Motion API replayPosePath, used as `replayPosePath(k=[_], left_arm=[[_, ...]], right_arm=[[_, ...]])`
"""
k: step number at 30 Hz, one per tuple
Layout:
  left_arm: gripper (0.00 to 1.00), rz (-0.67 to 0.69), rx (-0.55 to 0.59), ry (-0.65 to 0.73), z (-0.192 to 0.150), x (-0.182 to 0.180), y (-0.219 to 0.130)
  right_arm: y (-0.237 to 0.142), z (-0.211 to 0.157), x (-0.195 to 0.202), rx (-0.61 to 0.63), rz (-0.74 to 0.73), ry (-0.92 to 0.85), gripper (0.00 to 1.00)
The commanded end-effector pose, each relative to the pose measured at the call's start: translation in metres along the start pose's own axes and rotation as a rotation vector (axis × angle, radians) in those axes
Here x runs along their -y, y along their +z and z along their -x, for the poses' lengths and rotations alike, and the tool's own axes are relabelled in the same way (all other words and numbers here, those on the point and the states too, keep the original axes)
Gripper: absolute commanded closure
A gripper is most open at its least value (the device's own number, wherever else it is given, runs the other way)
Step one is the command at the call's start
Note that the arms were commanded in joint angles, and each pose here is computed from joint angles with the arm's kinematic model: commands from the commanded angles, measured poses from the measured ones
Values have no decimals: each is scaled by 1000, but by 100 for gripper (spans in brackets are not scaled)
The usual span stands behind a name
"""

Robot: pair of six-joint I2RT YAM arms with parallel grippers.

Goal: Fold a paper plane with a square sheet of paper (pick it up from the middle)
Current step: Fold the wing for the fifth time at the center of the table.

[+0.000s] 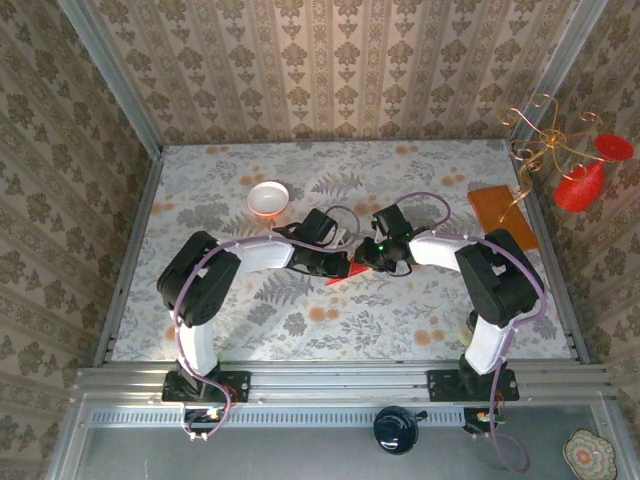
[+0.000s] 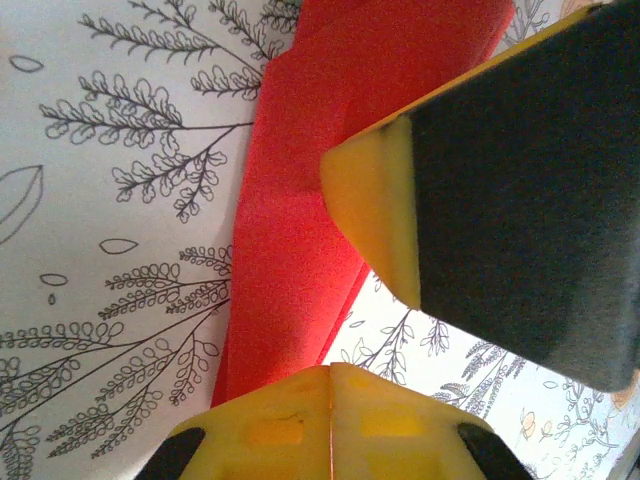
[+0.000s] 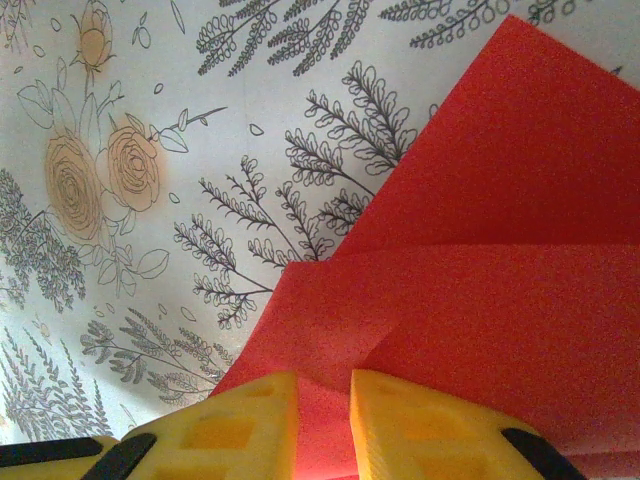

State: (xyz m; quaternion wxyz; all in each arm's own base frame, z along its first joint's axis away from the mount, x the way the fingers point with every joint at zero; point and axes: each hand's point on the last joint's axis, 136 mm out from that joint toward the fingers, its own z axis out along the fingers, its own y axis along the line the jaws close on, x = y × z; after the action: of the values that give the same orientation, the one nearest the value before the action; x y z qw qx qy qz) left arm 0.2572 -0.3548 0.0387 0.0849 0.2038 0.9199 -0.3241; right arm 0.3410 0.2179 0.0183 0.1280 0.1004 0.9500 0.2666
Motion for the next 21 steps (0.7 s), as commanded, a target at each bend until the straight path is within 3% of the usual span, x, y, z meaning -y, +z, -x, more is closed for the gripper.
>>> replayPosePath(k=[1,13,21], left_arm=[[91,-12,-17,-21,2,2,4],[91,41,-55,-51,-9,-18,13],[91,37,-52,-54,-11,-18,12]], right_arm=[[0,-6,11,-20,-35,-3,75],[-30,5,-12,26,3,-30,72],[-61,6,23,119,-194,37,51]])
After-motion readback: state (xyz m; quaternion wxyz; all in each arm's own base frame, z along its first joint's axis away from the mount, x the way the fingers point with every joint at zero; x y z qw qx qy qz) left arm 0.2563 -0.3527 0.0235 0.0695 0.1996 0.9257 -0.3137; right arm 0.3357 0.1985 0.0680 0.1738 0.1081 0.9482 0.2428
